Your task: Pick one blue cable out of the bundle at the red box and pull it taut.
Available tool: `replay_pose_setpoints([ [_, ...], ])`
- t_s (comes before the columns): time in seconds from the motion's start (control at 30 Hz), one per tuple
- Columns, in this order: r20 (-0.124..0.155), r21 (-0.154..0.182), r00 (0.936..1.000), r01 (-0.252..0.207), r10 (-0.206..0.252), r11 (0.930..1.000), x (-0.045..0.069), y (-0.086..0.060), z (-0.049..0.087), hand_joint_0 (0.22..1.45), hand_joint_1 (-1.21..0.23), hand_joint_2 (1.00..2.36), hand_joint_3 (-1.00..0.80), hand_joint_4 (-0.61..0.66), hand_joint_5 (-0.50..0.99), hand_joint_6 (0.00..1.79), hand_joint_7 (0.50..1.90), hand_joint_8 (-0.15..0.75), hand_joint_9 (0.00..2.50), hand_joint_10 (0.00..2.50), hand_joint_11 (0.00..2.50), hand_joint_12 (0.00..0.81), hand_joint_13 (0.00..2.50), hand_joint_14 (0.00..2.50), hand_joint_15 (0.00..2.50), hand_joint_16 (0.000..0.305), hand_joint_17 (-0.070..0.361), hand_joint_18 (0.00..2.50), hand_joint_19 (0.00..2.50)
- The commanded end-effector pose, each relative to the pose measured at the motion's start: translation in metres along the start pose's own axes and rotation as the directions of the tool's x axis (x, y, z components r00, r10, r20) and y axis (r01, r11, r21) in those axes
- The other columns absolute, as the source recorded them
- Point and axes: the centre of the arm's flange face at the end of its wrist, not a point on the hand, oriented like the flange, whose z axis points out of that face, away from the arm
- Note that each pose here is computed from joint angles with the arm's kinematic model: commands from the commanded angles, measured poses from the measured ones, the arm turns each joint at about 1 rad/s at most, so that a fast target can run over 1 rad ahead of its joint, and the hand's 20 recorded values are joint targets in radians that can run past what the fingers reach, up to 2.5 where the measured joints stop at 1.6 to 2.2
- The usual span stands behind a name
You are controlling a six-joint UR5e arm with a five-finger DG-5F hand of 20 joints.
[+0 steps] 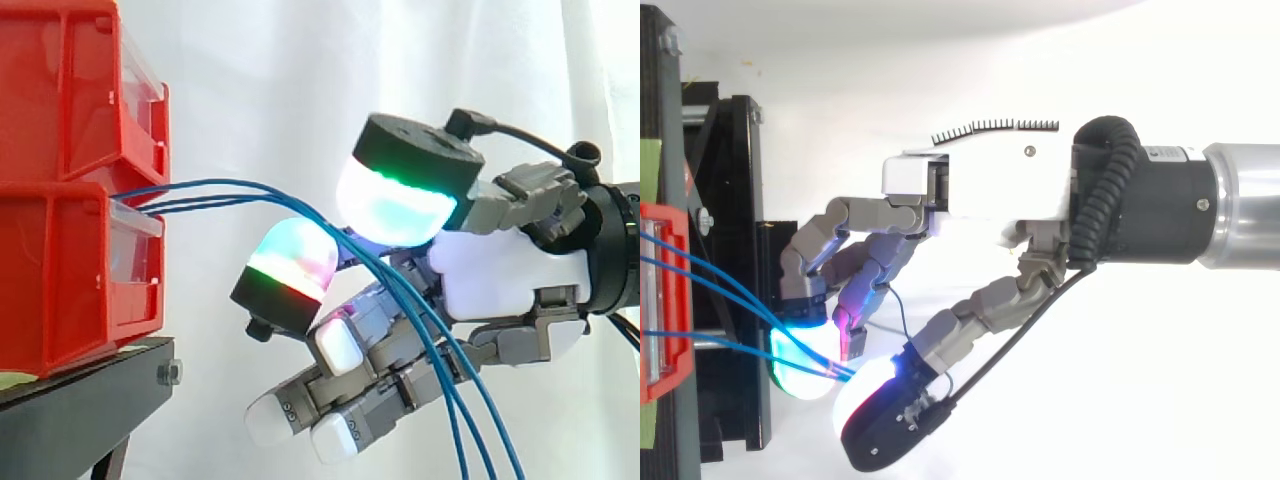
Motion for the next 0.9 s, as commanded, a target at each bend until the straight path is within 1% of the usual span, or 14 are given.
replay_pose_setpoints([
  [0.0,0.0,0.001,1.0,0.001,-0.001,1.0,0.0,-0.0004,0.0001,0.54,-0.78,1.0,-0.5,0.14,-0.12,0.88,0.89,0.404,1.0,0.01,0.51,0.394,0.55,0.0,0.15,0.054,0.121,0.58,0.28],
  [0.13,0.0,0.001,1.0,0.001,-0.001,1.0,0.0,-0.0004,0.0001,0.55,-0.66,1.0,-0.5,0.13,-0.11,0.87,0.9,0.412,1.01,0.01,0.5,0.397,0.56,0.0,0.15,0.053,0.12,0.58,0.29],
  [0.2,0.002,0.001,1.0,0.001,-0.001,1.0,-0.0001,-0.0004,0.0001,0.57,-0.64,1.0,-0.48,0.12,-0.11,0.87,0.91,0.408,1.01,0.01,0.5,0.392,0.55,0.0,0.16,0.053,0.118,0.56,0.31],
  [0.27,0.002,0.001,1.0,0.001,-0.001,1.0,-0.0001,-0.0004,0.0001,0.59,-0.67,1.01,-0.41,0.11,-0.11,0.87,0.94,0.404,1.01,0.01,0.5,0.39,0.55,0.0,0.16,0.052,0.117,0.55,0.32],
  [0.4,0.002,0.001,1.0,0.001,-0.001,1.0,-0.0001,-0.0004,0.0001,0.6,-0.77,1.01,-0.26,0.13,-0.12,0.88,0.99,0.411,1.01,0.01,0.55,0.394,0.55,0.0,0.16,0.053,0.118,0.56,0.3],
  [0.43,0.002,0.001,1.0,0.001,-0.001,1.0,-0.0001,-0.0004,0.0001,0.6,-0.79,1.01,-0.23,0.14,-0.12,0.89,0.96,0.415,1.02,0.01,0.58,0.399,0.56,0.01,0.16,0.054,0.121,0.58,0.3],
  [0.47,0.002,0.001,1.0,0.001,-0.001,1.0,-0.0001,-0.0004,0.0001,0.6,-0.8,1.01,-0.22,0.14,-0.12,0.89,0.97,0.418,1.02,0.01,0.59,0.401,0.56,0.0,0.16,0.054,0.121,0.58,0.3],
  [0.53,0.002,0.001,1.0,0.001,-0.001,1.0,-0.0001,-0.0004,0.0001,0.61,-0.83,1.02,-0.18,0.13,-0.12,0.9,0.95,0.43,1.06,0.01,0.69,0.409,0.58,0.0,0.16,0.055,0.125,0.61,0.28],
  [0.57,0.002,0.001,1.0,0.003,-0.003,1.0,-0.0001,-0.0004,0.0001,0.61,-0.83,1.02,-0.17,0.14,-0.12,0.9,0.96,0.428,1.07,0.01,0.7,0.41,0.58,0.0,0.17,0.056,0.125,0.61,0.28],
  [0.73,0.001,0.005,1.0,0.002,-0.002,1.0,-0.0002,-0.0009,-0.0004,0.63,-0.87,1.02,-0.21,0.11,-0.12,0.9,0.93,0.428,1.16,0.01,0.93,0.401,0.59,0.01,0.18,0.053,0.12,0.6,0.28],
  [0.87,-0.002,0.016,1.0,0.003,-0.003,0.9999,0.0001,-0.0025,-0.0015,0.67,-0.91,1.02,-0.25,0.09,-0.13,0.9,0.96,0.42,1.16,0.01,0.98,0.398,0.6,0.01,0.17,0.052,0.118,0.6,0.27],
])
